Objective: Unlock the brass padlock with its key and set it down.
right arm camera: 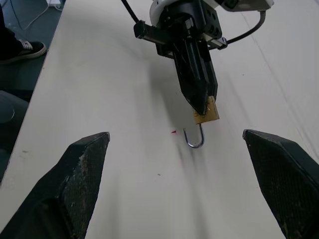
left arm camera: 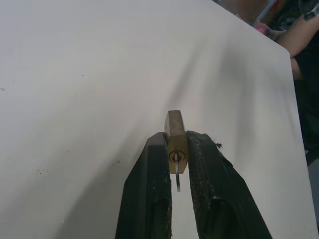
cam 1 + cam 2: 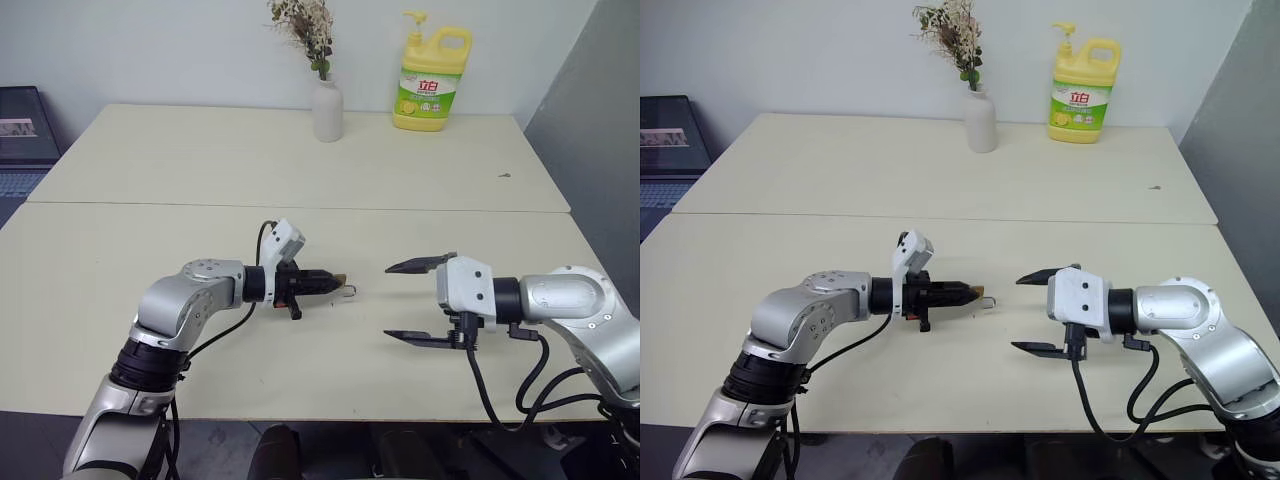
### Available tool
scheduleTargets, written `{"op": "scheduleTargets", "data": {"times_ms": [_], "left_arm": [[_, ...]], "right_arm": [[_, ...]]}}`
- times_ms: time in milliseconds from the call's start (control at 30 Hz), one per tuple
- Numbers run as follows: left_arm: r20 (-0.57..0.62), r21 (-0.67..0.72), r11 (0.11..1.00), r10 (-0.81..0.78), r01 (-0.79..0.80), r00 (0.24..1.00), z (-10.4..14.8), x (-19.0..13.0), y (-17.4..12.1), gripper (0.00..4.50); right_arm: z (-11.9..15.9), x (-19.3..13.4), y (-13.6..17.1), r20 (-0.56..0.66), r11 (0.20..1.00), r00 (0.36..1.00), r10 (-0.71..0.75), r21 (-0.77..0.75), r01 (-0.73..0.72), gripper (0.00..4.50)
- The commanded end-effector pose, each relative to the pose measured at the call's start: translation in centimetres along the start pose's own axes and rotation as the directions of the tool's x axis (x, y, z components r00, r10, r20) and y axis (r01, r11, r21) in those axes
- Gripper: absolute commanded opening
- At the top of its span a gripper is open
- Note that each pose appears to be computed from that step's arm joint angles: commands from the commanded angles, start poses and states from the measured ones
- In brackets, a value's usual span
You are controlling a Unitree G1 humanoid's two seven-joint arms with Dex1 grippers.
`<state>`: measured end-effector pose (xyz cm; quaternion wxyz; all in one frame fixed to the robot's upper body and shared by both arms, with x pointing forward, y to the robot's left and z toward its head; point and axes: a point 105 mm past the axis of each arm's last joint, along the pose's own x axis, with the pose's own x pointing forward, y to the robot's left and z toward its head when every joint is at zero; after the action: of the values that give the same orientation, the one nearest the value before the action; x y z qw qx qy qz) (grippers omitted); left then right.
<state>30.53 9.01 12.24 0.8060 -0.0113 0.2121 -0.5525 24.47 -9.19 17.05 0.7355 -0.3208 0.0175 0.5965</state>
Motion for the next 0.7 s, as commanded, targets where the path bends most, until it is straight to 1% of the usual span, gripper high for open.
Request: {"op": "scheduleTargets", "data": {"times_ms": [33, 233, 500, 633, 667, 700], "left_arm": [[0.006, 0.002, 1.0, -0.005, 0.005, 1.0, 0.3, 0.1, -0.4, 0.17], [-0.023, -0.012, 1.0, -0.002, 0.001, 1.0, -0.8, 0.4, -0.3, 0.17], [-0.089, 0.022, 1.0, -0.006, 0.008, 0.996, -2.5, 0.9, -0.2, 0.17], [-0.095, 0.024, 1.0, -0.001, 0.003, 0.995, -2.8, 1.1, 0.0, 0.17], [-0.1, 0.033, 0.999, 0.011, -0.008, 0.995, -2.9, 1.1, 0.2, 0.89], [-0.101, 0.035, 0.999, 0.017, -0.014, 0.995, -2.9, 1.1, 0.3, 1.13]], "right_arm": [[0.0, 0.1, -0.1, -0.009, 1.0, 1.0, -0.011, -0.014, 0.011, 4.5], [-0.5, 0.3, -0.1, -0.024, 1.0, 1.0, -0.015, -0.006, 0.015, 4.5], [-1.3, 0.7, -0.1, -0.06, 1.0, 0.998, -0.019, -0.002, 0.019, 4.5], [-1.4, 0.8, 0.0, -0.062, 1.0, 0.998, -0.016, -0.001, 0.016, 4.5], [-1.4, 0.8, 0.0, -0.062, 1.0, 0.998, -0.015, -0.001, 0.015, 4.5], [-1.4, 0.8, 0.0, -0.062, 1.0, 0.998, -0.015, -0.001, 0.015, 4.5]]}}
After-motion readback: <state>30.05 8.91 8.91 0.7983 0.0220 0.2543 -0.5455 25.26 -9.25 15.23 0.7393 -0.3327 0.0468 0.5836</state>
